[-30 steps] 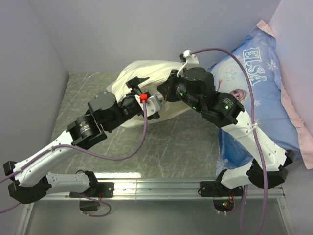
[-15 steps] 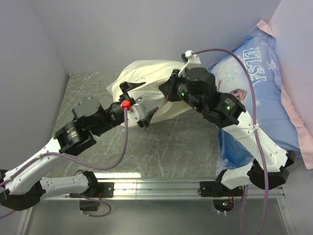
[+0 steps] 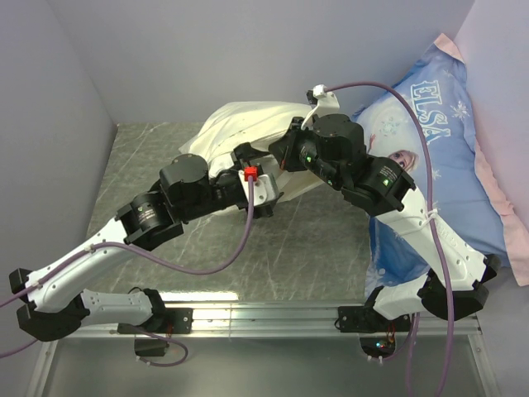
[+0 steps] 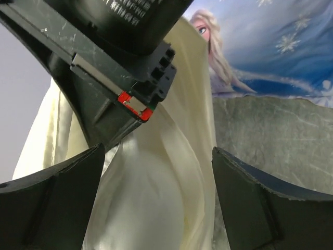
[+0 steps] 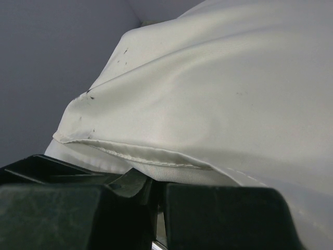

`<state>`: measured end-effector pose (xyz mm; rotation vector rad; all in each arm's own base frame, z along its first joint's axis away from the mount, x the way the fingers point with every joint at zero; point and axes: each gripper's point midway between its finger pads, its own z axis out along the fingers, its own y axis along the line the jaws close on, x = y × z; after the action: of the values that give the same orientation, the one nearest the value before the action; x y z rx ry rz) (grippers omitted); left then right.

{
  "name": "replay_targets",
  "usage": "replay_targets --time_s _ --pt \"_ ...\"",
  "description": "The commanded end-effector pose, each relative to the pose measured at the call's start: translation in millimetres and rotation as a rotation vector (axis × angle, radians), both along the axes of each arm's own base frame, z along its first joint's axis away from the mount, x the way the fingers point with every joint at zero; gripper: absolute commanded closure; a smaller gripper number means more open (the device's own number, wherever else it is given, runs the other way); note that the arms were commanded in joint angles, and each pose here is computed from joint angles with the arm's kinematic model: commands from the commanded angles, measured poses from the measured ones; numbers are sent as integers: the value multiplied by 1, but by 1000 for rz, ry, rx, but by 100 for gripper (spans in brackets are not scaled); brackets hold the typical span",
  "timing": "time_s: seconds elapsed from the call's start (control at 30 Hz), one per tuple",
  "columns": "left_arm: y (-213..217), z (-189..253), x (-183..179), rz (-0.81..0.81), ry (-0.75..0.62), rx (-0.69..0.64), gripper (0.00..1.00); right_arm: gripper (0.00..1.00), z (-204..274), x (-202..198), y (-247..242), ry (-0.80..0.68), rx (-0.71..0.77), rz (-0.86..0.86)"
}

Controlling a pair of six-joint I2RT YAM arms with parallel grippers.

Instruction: Remove the pillowcase from the pillow

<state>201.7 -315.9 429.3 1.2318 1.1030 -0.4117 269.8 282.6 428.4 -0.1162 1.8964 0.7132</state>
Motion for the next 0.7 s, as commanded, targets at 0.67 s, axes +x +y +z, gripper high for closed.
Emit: replay_targets --time_s 0.67 --pt "23 -36 74 388 13 56 1 100 50 -19 -23 -129 125 -15"
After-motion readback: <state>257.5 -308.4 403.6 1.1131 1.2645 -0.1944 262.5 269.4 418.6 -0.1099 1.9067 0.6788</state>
